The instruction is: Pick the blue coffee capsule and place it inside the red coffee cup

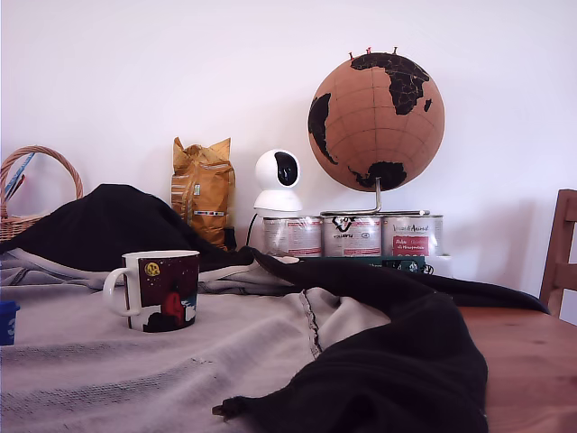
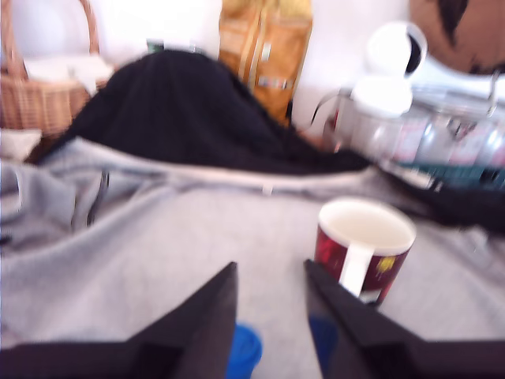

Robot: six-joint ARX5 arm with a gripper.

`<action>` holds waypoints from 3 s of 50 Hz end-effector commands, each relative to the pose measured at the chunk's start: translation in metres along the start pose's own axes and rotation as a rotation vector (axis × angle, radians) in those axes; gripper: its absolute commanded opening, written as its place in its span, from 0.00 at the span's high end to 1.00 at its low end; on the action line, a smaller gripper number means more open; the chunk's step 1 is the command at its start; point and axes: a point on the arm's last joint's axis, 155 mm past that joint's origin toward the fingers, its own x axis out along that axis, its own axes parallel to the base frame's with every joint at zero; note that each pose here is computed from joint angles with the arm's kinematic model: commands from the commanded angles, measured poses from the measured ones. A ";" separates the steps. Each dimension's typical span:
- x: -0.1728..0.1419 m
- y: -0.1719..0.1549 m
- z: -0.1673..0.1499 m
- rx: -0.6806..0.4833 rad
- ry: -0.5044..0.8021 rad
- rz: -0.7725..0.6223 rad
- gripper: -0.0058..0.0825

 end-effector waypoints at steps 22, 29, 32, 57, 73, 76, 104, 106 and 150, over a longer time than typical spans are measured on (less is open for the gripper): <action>0.030 0.009 -0.066 0.120 0.202 -0.013 0.18; 0.036 0.010 -0.071 0.146 0.207 -0.016 0.18; 0.039 0.011 -0.074 0.146 0.210 -0.015 0.18; 0.084 0.021 -0.089 0.159 0.276 -0.016 0.19; 0.101 0.022 -0.100 0.149 0.318 -0.028 0.68; 0.102 0.020 -0.096 0.151 0.300 -0.039 0.76; 0.116 -0.035 0.041 -0.066 -0.146 -0.255 0.77; 0.118 -0.043 0.047 -0.065 -0.160 -0.281 0.77; 0.159 -0.108 0.044 0.085 0.030 -0.363 0.33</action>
